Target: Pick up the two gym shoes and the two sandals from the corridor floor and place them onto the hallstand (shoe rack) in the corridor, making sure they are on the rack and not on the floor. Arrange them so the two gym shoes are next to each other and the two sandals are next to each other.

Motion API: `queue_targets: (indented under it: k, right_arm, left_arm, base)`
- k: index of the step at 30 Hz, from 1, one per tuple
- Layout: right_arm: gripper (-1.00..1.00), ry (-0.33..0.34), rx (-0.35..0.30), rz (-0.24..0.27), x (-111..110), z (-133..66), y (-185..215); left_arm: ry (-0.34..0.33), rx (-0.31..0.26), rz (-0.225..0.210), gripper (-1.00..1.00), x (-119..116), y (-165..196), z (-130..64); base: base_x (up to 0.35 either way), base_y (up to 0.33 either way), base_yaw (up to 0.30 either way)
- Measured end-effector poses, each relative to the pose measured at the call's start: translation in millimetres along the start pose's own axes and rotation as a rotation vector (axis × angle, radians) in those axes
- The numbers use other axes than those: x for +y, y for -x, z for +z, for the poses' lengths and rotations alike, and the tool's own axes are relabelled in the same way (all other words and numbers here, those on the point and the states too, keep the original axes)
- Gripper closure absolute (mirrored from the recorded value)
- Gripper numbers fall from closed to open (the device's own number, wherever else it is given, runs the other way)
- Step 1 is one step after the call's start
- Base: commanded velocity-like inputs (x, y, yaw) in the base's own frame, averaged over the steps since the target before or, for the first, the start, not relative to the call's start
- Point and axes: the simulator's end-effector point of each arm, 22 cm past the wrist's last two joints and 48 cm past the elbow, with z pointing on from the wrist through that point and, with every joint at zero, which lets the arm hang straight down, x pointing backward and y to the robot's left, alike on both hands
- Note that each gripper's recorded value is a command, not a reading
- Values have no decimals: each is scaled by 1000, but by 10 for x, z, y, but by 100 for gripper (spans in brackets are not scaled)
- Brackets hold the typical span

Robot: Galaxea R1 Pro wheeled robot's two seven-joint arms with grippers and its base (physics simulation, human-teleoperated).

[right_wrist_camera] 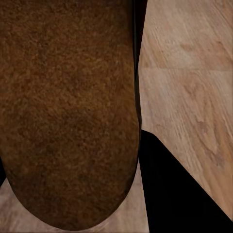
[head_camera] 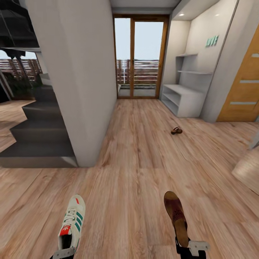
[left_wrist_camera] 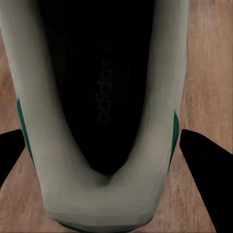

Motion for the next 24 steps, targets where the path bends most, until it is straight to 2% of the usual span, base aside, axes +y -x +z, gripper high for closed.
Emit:
queue_targets:
  k: [8, 24]
  right_arm:
    - [100, 0, 1, 0, -1, -2, -6]
    - [100, -1, 2, 0, -2, -2, -7]
  left_arm:
    - [1, -1, 1, 100, 10, 2, 0]
    - [7, -2, 0, 100, 44, 11, 0]
  base:
    - [340, 0, -158]
    - [340, 0, -7]
